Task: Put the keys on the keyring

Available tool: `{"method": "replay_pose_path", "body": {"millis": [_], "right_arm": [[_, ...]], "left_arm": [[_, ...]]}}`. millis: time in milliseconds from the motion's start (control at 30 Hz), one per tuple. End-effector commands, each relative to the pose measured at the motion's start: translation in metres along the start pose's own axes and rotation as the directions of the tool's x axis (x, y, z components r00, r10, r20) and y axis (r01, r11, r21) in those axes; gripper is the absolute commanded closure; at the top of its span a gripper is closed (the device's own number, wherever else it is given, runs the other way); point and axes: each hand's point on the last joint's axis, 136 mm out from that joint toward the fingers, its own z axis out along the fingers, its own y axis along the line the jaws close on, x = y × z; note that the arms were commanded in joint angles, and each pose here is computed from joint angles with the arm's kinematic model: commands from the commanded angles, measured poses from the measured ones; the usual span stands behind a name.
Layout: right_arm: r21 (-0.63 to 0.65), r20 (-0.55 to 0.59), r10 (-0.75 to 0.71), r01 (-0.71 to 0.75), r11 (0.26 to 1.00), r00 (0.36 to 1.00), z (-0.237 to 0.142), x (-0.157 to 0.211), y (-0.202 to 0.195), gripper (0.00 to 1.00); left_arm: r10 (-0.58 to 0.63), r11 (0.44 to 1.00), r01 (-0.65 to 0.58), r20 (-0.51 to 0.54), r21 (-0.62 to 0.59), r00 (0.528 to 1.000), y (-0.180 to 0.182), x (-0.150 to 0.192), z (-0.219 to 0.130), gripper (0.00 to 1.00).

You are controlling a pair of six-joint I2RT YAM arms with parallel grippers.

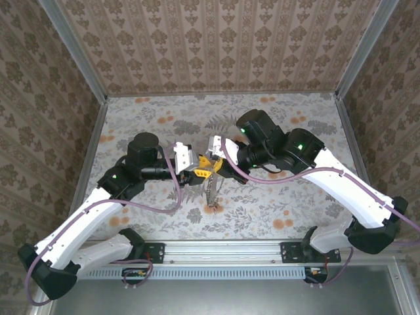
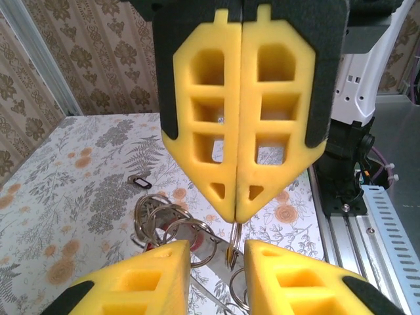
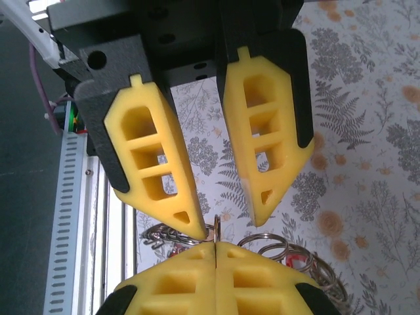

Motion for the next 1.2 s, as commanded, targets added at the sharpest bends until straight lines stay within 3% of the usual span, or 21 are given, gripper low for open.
{"method": "replay_pose_path", "body": {"millis": [0, 200, 367, 600, 767, 867, 967, 1067, 1167], "right_arm": [[-0.018, 0.059, -0.040, 0.041, 0.999, 0.997, -0.005, -0.012, 0.007, 1.00], [-0.028, 0.062, -0.040, 0.042, 0.999, 0.997, -0.003, -0.011, 0.008, 1.00], [-0.027, 0.079, -0.049, 0.051, 0.998, 0.996, -0.004, -0.014, 0.008, 1.00], [-0.019, 0.107, -0.071, 0.073, 0.997, 0.992, -0.007, -0.017, 0.010, 1.00], [-0.007, 0.124, -0.083, 0.084, 0.996, 0.989, -0.009, -0.018, 0.010, 1.00], [0.030, 0.173, -0.096, 0.092, 0.995, 0.980, -0.015, -0.019, 0.009, 0.77], [0.089, 0.210, -0.099, 0.082, 0.993, 0.973, -0.018, -0.012, 0.006, 0.62], [0.119, 0.255, -0.096, 0.068, 0.991, 0.962, -0.021, -0.005, 0.005, 0.54], [0.128, 0.288, -0.083, 0.047, 0.991, 0.954, -0.021, 0.003, 0.006, 0.53]], "left_arm": [[-0.017, 1.000, 0.017, -0.001, 0.005, 1.000, -0.001, -0.003, -0.001, 0.71], [-0.014, 1.000, 0.014, 0.008, 0.024, 1.000, -0.002, -0.004, 0.000, 0.73], [-0.020, 0.999, 0.020, 0.007, 0.041, 1.000, -0.004, -0.004, 0.002, 0.86], [-0.027, 0.997, 0.026, 0.011, 0.069, 1.000, -0.008, -0.005, 0.003, 0.87], [-0.020, 0.998, 0.019, 0.010, 0.061, 1.000, -0.007, -0.005, 0.002, 1.00], [-0.010, 0.999, 0.009, 0.020, 0.054, 1.000, -0.008, -0.008, 0.000, 1.00], [0.004, 0.999, -0.006, 0.043, 0.043, 0.999, -0.009, -0.014, -0.006, 1.00], [0.021, 0.999, -0.024, 0.068, 0.042, 0.997, -0.012, -0.019, -0.010, 1.00], [0.041, 0.998, -0.046, 0.092, 0.049, 0.995, -0.017, -0.022, -0.014, 1.00]]}}
